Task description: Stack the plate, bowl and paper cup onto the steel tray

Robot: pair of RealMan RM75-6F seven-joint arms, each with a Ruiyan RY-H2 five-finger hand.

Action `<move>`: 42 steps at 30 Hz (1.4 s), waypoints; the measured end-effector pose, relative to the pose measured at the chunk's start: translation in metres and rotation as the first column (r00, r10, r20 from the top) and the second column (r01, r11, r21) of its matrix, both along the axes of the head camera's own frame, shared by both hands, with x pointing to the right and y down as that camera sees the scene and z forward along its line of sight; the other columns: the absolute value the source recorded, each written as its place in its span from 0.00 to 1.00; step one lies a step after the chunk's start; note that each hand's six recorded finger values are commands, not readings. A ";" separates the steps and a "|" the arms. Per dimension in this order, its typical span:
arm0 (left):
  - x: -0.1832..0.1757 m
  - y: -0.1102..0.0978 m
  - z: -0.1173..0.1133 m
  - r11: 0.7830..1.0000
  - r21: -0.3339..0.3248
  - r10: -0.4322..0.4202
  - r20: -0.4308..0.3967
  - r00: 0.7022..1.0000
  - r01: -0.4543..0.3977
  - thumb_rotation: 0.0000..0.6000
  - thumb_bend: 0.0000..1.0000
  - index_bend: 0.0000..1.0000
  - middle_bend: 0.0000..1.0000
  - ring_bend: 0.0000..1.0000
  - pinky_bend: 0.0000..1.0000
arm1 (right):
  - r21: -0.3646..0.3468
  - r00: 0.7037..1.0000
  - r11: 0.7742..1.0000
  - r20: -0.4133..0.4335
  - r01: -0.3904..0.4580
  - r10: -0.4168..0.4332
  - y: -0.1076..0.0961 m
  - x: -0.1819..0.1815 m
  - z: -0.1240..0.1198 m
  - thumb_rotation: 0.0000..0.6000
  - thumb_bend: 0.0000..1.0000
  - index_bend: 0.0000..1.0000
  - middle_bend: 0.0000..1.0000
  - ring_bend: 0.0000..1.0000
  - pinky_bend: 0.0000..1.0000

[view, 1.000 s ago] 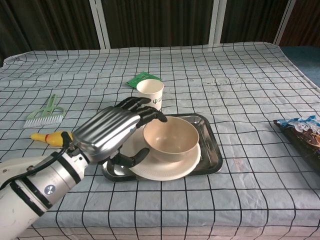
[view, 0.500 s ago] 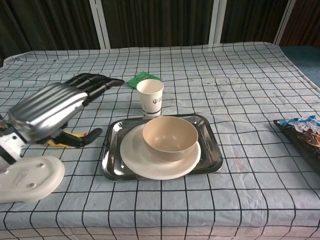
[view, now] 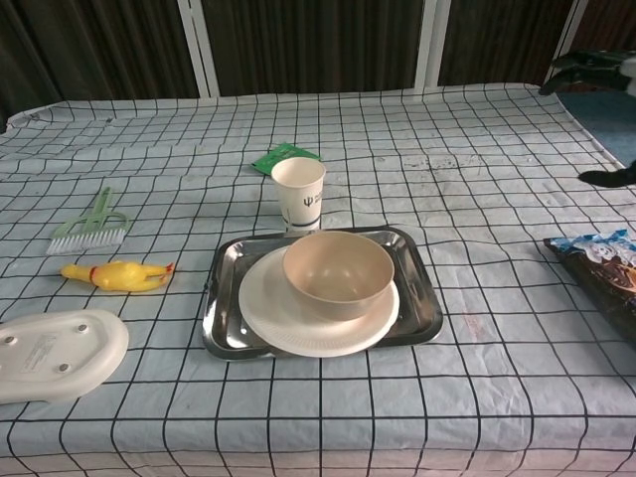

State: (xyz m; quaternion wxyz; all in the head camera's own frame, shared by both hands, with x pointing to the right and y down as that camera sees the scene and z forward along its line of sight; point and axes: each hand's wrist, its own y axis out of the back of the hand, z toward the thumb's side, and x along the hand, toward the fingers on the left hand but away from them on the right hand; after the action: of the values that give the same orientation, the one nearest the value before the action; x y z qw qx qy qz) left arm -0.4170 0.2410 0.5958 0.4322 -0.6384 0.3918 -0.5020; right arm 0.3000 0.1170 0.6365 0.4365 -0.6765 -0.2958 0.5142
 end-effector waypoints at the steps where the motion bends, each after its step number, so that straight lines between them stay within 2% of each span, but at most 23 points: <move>1: -0.011 0.004 -0.001 1.000 -0.005 -0.020 0.001 1.000 0.020 1.00 0.40 0.00 0.04 0.00 0.00 | 0.001 1.000 1.000 0.002 0.003 -0.003 -0.007 -0.012 0.007 1.00 0.19 0.22 0.00 0.00 0.00; 5: -0.037 0.011 -0.002 0.997 -0.011 -0.072 0.011 0.997 0.072 1.00 0.40 0.00 0.04 0.00 0.00 | 0.007 0.999 0.999 -0.009 0.038 -0.038 -0.033 -0.066 0.041 1.00 0.19 0.24 0.00 0.00 0.00; 8: -0.050 0.012 0.000 0.995 -0.019 -0.100 0.021 0.995 0.101 1.00 0.40 0.00 0.04 0.00 0.00 | -0.007 0.999 0.999 -0.007 0.047 -0.047 -0.042 -0.102 0.062 1.00 0.19 0.25 0.00 0.00 0.00; 12: -0.059 0.011 0.002 0.992 -0.020 -0.124 0.021 0.992 0.125 1.00 0.40 0.00 0.03 0.00 0.00 | -0.018 0.998 0.997 0.003 0.070 -0.070 -0.045 -0.150 0.079 1.00 0.19 0.26 0.00 0.00 0.00; 17: -0.065 0.011 0.002 0.991 -0.017 -0.134 0.021 0.991 0.135 1.00 0.40 0.00 0.02 0.00 0.00 | 0.003 0.994 0.995 0.040 0.102 -0.102 -0.041 -0.192 0.084 1.00 0.19 0.24 0.00 0.00 0.00; 21: -0.068 0.010 0.001 0.990 -0.017 -0.139 0.024 0.990 0.140 1.00 0.40 0.00 0.02 0.00 0.00 | -0.001 0.991 0.993 0.060 0.119 -0.119 -0.035 -0.209 0.086 1.00 0.21 0.27 0.00 0.00 0.00; 24: -0.070 0.010 0.001 0.989 -0.018 -0.144 0.019 0.989 0.145 1.00 0.40 0.00 0.01 0.00 0.00 | -0.005 0.990 0.991 0.053 0.134 -0.133 -0.030 -0.219 0.090 1.00 0.35 0.30 0.00 0.00 0.00; 26: -0.072 0.011 0.001 0.989 -0.019 -0.147 0.017 0.989 0.148 1.00 0.40 0.00 0.01 0.00 0.00 | -0.007 0.989 0.990 0.050 0.141 -0.140 -0.027 -0.225 0.093 1.00 0.40 0.32 0.00 0.00 0.00; 31: -0.075 0.011 0.001 0.988 -0.021 -0.154 0.017 0.988 0.154 1.00 0.40 0.00 0.01 0.00 0.00 | -0.009 0.989 0.990 0.047 0.138 -0.137 -0.027 -0.237 0.099 1.00 0.41 0.36 0.00 0.00 0.00; 37: -0.074 0.011 0.001 0.988 -0.019 -0.154 0.014 0.988 0.154 1.00 0.40 0.00 0.01 0.00 0.00 | -0.016 0.993 0.993 0.031 0.118 -0.118 -0.029 -0.248 0.109 1.00 0.41 0.45 0.00 0.00 0.00; 42: -0.076 0.011 0.001 0.987 -0.020 -0.156 0.020 0.988 0.156 1.00 0.40 0.00 0.01 0.00 0.00 | -0.016 0.995 0.995 0.021 0.095 -0.095 -0.027 -0.254 0.116 1.00 0.41 0.59 0.04 0.00 0.00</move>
State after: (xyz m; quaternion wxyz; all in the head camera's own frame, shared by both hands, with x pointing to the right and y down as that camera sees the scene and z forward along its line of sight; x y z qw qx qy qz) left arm -0.4929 0.2525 0.5970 0.3881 -0.6058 0.4312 -0.5444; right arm 0.0457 0.0895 0.7521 0.4516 -0.6988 -0.2632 0.4883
